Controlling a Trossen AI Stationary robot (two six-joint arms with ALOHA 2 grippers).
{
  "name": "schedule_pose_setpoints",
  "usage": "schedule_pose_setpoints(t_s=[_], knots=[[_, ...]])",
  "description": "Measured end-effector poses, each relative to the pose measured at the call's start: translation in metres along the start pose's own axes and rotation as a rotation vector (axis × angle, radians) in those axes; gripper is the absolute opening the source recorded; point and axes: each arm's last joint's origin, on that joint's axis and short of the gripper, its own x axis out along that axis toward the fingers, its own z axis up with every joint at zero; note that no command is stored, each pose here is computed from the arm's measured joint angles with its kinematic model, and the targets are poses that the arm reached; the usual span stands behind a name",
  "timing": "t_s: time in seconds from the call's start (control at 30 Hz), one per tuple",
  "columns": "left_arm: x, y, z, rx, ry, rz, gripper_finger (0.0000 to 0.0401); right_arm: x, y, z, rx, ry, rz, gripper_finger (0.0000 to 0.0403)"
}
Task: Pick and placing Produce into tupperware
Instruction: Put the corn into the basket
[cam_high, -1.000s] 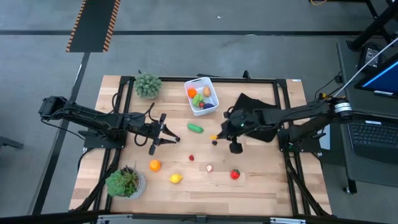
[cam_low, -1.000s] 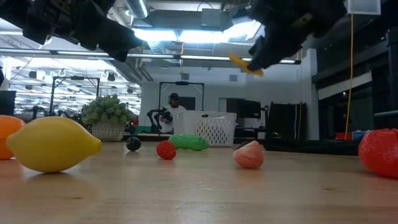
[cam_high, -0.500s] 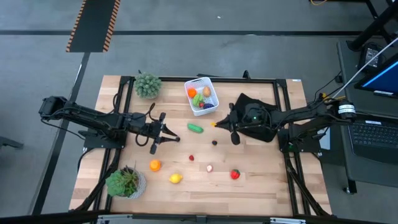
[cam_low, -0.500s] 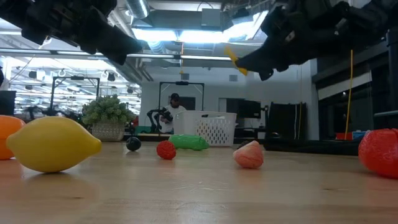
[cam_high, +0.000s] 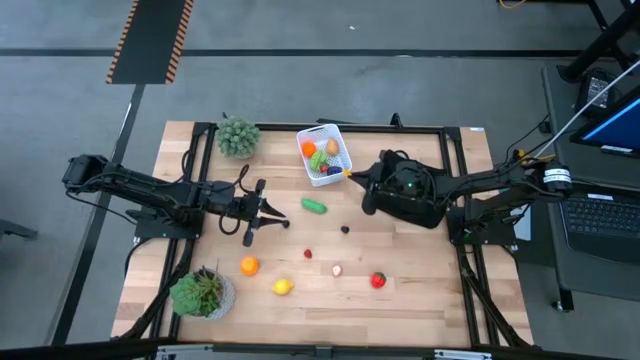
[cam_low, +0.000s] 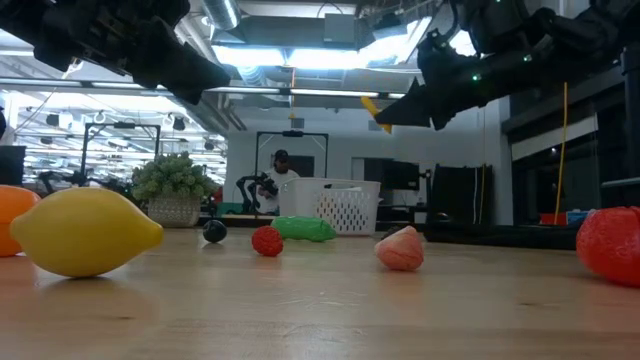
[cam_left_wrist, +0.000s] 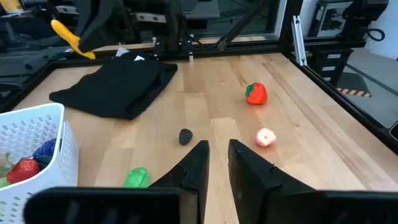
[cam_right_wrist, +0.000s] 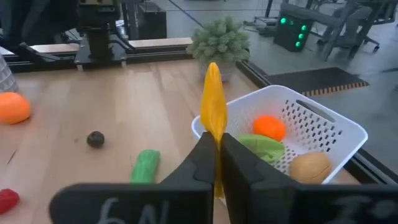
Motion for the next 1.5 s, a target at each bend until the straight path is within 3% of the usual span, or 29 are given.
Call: schedule_pose_setpoints(t_s=[0.27,0.7,1.1,1.3,1.5], knots=[[0.000,0.000,0.000,0.012,0.000,0.000,0.0035,0.010,-0.011,-0.003,0.013,0.016,-0.046,0.0014],[0.000,0.000,0.000,0.033,0.004,0.001,0.0010,0.069,-0.035,0.016,-0.076,0.112,-0.051,0.0014],[0.000,0.000,-0.001,0.034,0.007,0.001,0.0012,0.095,-0.061,0.056,-0.243,0.460,0.143,0.0014],[0.000,0.000,-0.001,0.034,0.007,0.001,0.0029,0.104,-0.066,0.080,-0.348,0.540,0.278,0.0014],[0.000,0.000,-0.001,0.034,0.007,0.000,0.0043,0.127,-0.074,0.085,-0.376,0.629,0.312,0.0014]])
